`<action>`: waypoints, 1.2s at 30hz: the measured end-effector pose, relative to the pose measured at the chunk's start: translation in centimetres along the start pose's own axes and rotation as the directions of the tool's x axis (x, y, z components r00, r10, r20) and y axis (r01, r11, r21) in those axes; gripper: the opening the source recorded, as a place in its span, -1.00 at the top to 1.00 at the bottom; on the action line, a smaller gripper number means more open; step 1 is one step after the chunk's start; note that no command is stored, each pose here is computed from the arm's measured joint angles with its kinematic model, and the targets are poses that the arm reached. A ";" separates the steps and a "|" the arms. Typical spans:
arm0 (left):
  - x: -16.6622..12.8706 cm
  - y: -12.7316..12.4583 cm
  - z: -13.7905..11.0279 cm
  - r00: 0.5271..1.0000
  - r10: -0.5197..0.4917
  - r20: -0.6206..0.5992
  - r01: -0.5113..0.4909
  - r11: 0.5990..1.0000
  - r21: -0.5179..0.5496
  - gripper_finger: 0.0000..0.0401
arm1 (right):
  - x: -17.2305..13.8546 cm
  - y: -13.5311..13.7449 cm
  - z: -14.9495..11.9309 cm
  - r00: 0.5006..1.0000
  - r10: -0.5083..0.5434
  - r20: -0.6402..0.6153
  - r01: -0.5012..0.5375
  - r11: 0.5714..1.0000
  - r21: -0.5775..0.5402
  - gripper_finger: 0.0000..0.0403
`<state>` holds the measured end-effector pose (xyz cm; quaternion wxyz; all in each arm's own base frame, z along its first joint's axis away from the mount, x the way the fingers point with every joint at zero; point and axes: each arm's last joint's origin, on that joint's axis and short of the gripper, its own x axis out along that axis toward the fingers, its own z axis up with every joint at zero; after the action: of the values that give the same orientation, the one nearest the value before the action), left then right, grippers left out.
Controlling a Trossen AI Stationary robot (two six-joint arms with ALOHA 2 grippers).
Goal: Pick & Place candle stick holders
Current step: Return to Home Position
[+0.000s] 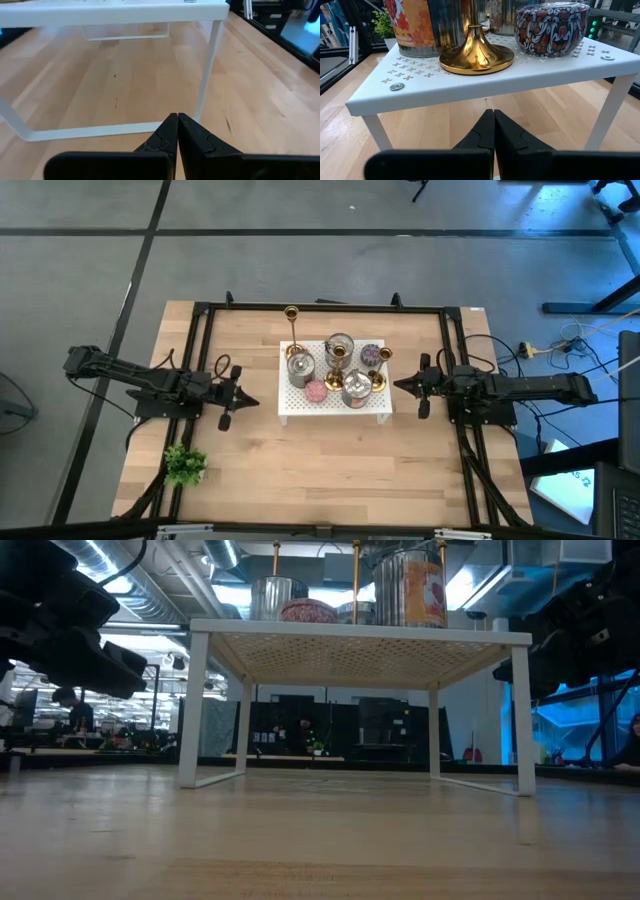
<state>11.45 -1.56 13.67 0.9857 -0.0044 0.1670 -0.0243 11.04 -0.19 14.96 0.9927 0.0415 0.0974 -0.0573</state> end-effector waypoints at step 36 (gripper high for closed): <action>0.0 0.0 0.0 1.000 0.000 0.000 0.000 0.999 -0.038 0.96 | 0.0 0.0 0.0 1.000 0.000 0.000 0.000 1.000 0.000 1.00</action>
<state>11.45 -1.56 13.65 0.9854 -0.0229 0.1676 -0.0209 11.04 -0.19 14.96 0.9927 0.0415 0.0975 -0.0575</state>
